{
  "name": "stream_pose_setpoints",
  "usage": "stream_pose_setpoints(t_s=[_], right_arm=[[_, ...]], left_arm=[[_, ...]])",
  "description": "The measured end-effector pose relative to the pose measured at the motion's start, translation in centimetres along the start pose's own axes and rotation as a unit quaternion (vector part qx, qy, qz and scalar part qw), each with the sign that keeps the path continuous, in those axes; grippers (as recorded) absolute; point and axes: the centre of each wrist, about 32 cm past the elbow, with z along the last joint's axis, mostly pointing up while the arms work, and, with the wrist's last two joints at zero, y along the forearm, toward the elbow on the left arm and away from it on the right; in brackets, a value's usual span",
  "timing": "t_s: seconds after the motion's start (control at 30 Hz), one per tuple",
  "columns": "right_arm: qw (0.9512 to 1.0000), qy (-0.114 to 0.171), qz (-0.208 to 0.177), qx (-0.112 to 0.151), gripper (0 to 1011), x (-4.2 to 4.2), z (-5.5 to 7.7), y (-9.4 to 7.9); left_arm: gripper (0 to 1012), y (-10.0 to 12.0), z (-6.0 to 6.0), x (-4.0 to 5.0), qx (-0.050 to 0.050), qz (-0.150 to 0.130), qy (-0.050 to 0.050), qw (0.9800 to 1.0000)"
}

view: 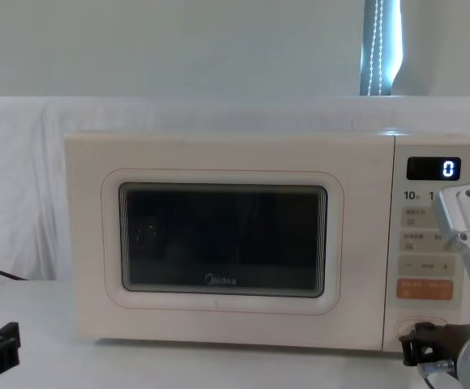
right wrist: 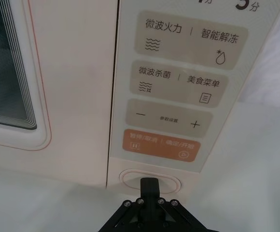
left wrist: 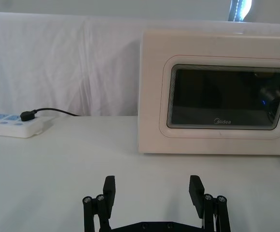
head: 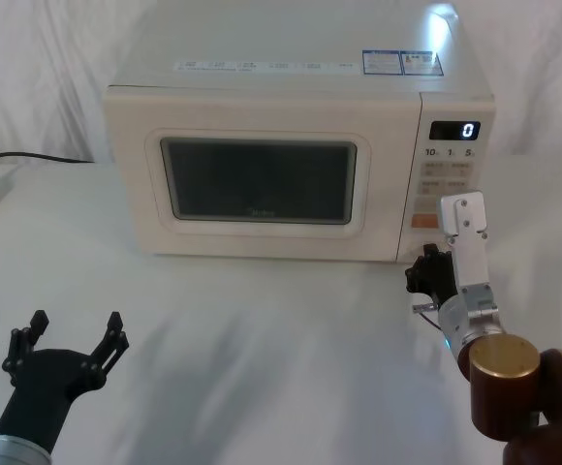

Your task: Press the button to open the microwave door with one hand; close the microwave door with the other hand.

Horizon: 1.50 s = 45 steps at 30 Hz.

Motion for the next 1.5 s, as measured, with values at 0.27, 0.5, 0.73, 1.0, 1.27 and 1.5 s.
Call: stream_pose_setpoints(t_s=[0.27, 0.5, 0.73, 1.0, 1.27, 1.5], right_arm=[[1.0000, -0.003, -0.006, -0.001, 0, 0.07, -0.03, 0.00], [0.9999, -0.007, -0.009, -0.001, 0, 0.13, 0.03, 0.09], [0.9999, -0.009, -0.011, -0.002, 0, 0.09, 0.08, 0.16], [0.9998, -0.011, -0.013, -0.004, 0, 0.05, 0.04, 0.30], [0.9998, -0.015, -0.013, -0.005, 0, 0.02, 0.04, 0.58], [0.9997, -0.020, -0.015, -0.005, 0, 0.05, 0.11, 0.76]], left_arm=[[1001, 0.00, 0.00, 0.00, 0.000, 0.000, 0.000, 1.0000], [1001, 0.00, 0.00, 0.00, 0.000, 0.000, 0.000, 1.0000], [1001, 0.00, 0.00, 0.00, 0.000, 0.000, 0.000, 1.0000], [1001, 0.00, 0.00, 0.00, 0.000, 0.000, 0.000, 1.0000], [1001, 0.00, 0.00, 0.00, 0.000, 0.000, 0.000, 1.0000], [1001, 0.00, 0.00, 0.00, 0.000, 0.000, 0.000, 1.0000]])
